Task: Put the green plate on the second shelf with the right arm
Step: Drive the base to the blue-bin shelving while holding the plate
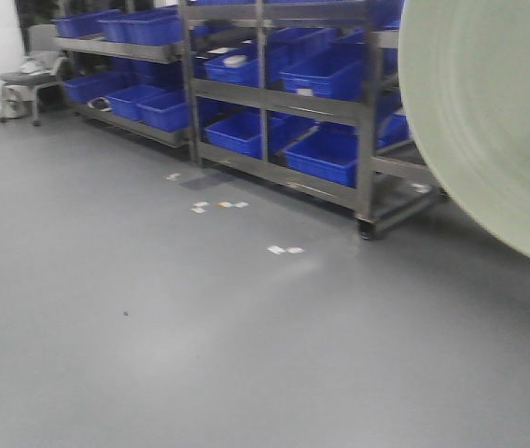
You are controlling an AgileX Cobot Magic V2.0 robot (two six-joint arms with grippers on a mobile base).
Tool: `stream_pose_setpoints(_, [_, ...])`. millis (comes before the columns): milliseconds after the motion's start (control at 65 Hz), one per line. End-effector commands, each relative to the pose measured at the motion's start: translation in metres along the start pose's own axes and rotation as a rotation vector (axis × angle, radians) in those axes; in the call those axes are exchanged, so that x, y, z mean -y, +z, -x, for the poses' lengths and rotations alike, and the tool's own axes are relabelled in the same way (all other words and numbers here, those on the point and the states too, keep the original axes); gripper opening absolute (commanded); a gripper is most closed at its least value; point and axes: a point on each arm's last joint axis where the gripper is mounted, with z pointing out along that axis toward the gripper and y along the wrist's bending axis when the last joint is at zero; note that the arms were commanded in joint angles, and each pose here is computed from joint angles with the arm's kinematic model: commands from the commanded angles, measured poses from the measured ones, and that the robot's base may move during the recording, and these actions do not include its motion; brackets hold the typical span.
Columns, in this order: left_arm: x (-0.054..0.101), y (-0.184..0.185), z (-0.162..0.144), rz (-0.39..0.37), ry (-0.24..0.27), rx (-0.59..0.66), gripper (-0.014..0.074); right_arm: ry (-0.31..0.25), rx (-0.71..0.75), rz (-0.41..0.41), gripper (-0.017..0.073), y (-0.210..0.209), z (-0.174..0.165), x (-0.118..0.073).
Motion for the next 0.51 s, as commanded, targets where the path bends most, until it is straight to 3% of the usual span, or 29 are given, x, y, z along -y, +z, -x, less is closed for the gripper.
stream_pose_setpoints(0, [0.0006, 0.0003, -0.0056, -0.007, -0.001, 0.058, 0.0130, 0.013, 0.127, 0.012, 0.0053, 0.0003, 0.0204, -0.0006])
stream_pose_setpoints(492, [0.0006, 0.0003, -0.0056, -0.007, -0.001, 0.058, 0.0130, 0.013, 0.127, 0.012, 0.0053, 0.0003, 0.0204, -0.0006])
